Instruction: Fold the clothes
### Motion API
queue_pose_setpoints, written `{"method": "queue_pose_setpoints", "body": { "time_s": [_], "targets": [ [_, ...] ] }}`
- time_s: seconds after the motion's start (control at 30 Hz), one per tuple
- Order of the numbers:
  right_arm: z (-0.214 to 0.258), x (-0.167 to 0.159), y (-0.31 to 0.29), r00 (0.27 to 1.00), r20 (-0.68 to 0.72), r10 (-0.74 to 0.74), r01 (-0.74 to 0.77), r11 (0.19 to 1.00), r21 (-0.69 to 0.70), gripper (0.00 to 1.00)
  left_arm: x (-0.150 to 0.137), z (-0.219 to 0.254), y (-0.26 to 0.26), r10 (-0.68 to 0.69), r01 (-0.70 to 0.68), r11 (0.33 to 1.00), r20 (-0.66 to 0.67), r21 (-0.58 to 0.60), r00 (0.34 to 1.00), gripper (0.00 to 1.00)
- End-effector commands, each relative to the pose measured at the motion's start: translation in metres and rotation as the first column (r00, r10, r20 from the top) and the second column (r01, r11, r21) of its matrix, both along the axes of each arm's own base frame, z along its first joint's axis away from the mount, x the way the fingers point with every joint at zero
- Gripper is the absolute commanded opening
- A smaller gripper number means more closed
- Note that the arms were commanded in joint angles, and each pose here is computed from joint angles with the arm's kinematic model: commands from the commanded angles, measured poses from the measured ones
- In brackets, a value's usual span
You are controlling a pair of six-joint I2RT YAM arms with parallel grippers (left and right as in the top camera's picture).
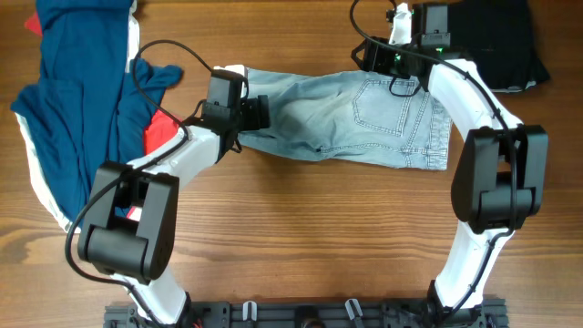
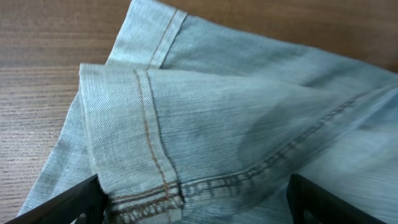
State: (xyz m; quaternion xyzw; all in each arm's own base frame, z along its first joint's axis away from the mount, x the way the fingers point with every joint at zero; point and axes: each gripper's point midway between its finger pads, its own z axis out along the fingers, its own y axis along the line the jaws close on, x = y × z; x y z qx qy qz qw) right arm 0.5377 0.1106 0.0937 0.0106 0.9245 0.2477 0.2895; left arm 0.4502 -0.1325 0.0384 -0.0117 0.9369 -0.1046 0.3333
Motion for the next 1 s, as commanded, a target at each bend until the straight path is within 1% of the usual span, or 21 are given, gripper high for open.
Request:
{"method": "queue_pose_setpoints", "body": {
  "time_s": [0.0, 0.03, 0.1, 0.17, 0.2, 0.27, 0.33, 0.47, 0.57, 0.67, 0.77, 0.8, 0.87, 0.9, 0.97],
  "targets": [
    [0.023, 0.003, 0.005, 0.998, 0.053, 0.026, -0.026, 1.0, 0.008, 0.67, -0.002, -0.011, 0.005, -0.007, 0.008, 0.999, -0.023, 0.045, 1.0, 0.81],
    [0.023, 0.003, 0.004, 0.998, 0.053, 0.026, -0.027, 1.0, 0.008, 0.67, -0.001, -0.011, 0.005, -0.005, 0.006, 0.999, -0.023, 0.047, 1.0, 0.67],
    [0.023, 0.003, 0.005, 0.998, 0.053, 0.026, -0.027, 1.0, 0.008, 0.67, 0.0, -0.01, 0.006, -0.003, 0.004, 0.999, -0.018, 0.048, 1.0, 0.55],
    [0.023, 0.003, 0.004, 0.998, 0.052, 0.026, -0.026, 1.0, 0.008, 0.68, 0.002, -0.01, 0.012, 0.039, -0.038, 0.997, -0.009, 0.063, 0.999, 0.31],
    [0.023, 0.003, 0.004, 0.998, 0.05, 0.026, -0.026, 1.0, 0.008, 0.68, 0.003, -0.009, 0.017, 0.082, -0.082, 0.994, -0.005, 0.068, 0.997, 0.23],
    [0.022, 0.002, 0.004, 0.999, 0.043, 0.026, -0.026, 1.0, 0.008, 0.68, 0.005, -0.009, 0.024, 0.147, -0.146, 0.987, 0.001, 0.066, 0.989, 0.13],
    [0.021, 0.0, 0.004, 0.999, 0.037, 0.027, -0.027, 1.0, 0.006, 0.68, 0.007, -0.007, 0.026, 0.159, -0.16, 0.985, 0.013, 0.064, 0.987, 0.04],
    [0.02, 0.0, 0.004, 0.998, 0.043, 0.04, -0.04, 0.999, -0.004, 0.68, 0.019, 0.006, 0.021, 0.172, -0.174, 0.985, 0.076, 0.02, 0.982, 0.04],
    [0.02, 0.0, 0.004, 0.998, 0.042, 0.041, -0.041, 0.999, -0.005, 0.68, 0.036, 0.027, 0.013, 0.185, -0.18, 0.983, 0.173, -0.046, 0.967, 0.04],
    [0.02, -0.001, 0.004, 0.998, 0.039, 0.041, -0.041, 0.999, -0.005, 0.68, 0.051, 0.048, 0.01, 0.235, -0.21, 0.97, 0.258, -0.12, 0.937, 0.04],
    [0.02, -0.001, 0.005, 0.998, 0.039, 0.043, -0.043, 0.999, -0.001, 0.67, 0.062, 0.065, 0.015, 0.29, -0.249, 0.955, 0.324, -0.163, 0.9, 0.04],
    [0.02, -0.001, 0.005, 0.998, 0.039, 0.042, -0.042, 0.999, 0.0, 0.67, 0.064, 0.07, 0.015, 0.297, -0.251, 0.953, 0.345, -0.173, 0.891, 0.18],
    [0.02, -0.001, 0.005, 0.998, 0.039, 0.042, -0.042, 0.999, 0.0, 0.67, 0.066, 0.074, 0.015, 0.299, -0.248, 0.952, 0.358, -0.182, 0.885, 0.83],
    [0.02, -0.001, 0.005, 0.998, 0.041, 0.043, -0.043, 0.999, -0.001, 0.67, 0.066, 0.074, 0.015, 0.299, -0.247, 0.952, 0.358, -0.182, 0.885, 1.0],
    [0.021, 0.0, 0.005, 0.998, 0.045, 0.043, -0.043, 0.999, 0.0, 0.67, 0.065, 0.072, 0.015, 0.297, -0.249, 0.952, 0.35, -0.176, 0.889, 1.0]
  ]
}}
